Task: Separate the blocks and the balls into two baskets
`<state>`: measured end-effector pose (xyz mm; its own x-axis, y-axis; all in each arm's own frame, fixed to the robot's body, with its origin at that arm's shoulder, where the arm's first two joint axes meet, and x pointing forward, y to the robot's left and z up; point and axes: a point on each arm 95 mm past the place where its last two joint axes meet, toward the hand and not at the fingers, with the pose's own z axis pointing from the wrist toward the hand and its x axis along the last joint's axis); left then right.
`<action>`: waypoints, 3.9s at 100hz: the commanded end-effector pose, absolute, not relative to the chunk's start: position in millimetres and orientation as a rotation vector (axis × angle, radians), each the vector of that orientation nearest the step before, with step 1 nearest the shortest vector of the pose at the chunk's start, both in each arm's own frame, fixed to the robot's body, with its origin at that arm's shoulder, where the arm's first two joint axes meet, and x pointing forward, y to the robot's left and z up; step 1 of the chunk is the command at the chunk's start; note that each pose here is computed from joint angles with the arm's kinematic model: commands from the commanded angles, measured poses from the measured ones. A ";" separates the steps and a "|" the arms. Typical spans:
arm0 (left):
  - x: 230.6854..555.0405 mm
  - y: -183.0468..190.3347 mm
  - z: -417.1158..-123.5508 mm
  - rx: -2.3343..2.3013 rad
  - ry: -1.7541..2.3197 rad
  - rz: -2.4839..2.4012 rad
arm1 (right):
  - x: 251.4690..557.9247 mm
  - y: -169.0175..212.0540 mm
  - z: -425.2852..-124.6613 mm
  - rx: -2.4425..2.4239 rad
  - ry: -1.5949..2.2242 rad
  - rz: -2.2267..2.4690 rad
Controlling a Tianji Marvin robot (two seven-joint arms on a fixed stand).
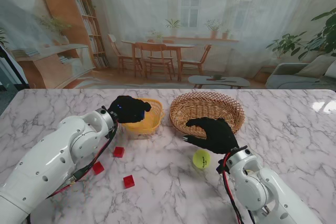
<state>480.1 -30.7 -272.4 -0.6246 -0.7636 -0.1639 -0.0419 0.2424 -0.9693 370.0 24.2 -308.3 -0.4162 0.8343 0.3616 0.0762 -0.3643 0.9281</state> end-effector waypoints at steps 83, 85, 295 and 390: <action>529.9 -30.2 -301.5 -0.878 1.895 -1.253 | 372.8 23.9 -312.4 1.261 1.333 1.818; 529.6 -29.8 -301.4 -0.877 1.893 -1.257 | 372.9 23.9 -312.4 1.261 1.333 1.818; 411.8 65.5 -344.6 -0.793 2.053 -1.240 | 375.1 25.3 -316.1 1.272 1.349 1.800; 422.6 53.8 -374.4 -0.830 2.095 -1.192 | 377.3 26.5 -317.3 1.278 1.364 1.785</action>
